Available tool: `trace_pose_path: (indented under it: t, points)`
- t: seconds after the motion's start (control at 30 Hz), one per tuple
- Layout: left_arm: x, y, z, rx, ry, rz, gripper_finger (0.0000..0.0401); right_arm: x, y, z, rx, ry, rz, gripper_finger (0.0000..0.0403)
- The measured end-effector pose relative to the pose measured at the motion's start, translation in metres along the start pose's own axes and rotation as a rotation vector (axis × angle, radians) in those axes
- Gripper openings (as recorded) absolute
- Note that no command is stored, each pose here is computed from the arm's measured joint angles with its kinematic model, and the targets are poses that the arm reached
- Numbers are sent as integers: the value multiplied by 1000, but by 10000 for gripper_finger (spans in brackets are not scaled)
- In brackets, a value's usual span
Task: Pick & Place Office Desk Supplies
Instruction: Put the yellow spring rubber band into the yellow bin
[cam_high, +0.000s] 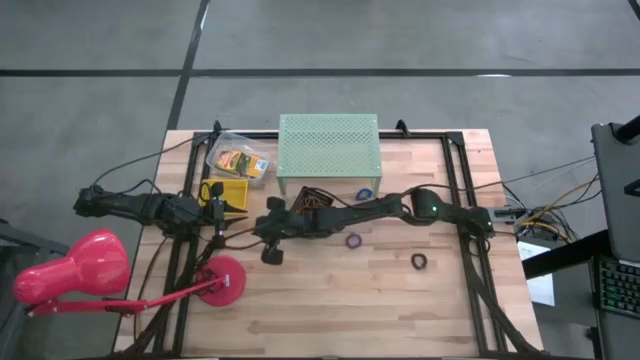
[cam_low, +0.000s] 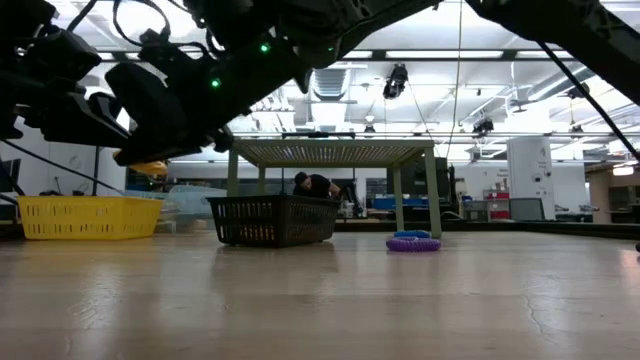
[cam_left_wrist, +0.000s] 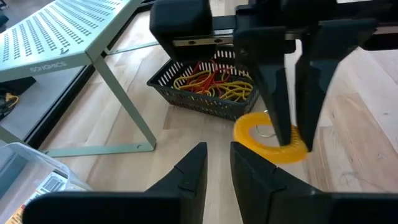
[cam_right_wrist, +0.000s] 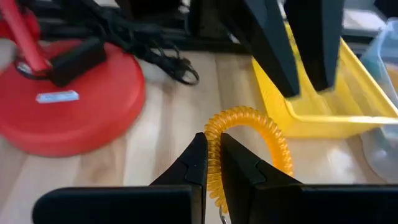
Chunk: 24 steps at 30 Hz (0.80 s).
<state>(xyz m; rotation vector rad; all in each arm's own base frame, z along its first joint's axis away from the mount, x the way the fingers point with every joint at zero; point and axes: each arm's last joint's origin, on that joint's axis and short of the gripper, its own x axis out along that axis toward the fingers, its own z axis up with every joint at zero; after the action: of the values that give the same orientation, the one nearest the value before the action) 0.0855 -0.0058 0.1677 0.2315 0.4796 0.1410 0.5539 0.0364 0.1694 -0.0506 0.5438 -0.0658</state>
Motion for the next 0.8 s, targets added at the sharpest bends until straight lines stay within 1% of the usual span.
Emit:
trace_pose_path:
  t: [0.07,0.23,0.33,0.67,0.8]
  points:
    - [0,0,0,0,0,0,73,1,-1,-2,15,19,6,23]
    - [0,0,0,0,0,0,73,4,2,-18,45,81,85,23]
    - [0,0,0,0,0,0,73,6,4,-25,63,97,103,23]
    - [0,0,0,0,0,0,73,11,7,-41,115,51,144,23]
    - [0,0,0,0,0,0,73,12,7,-45,139,23,146,32]
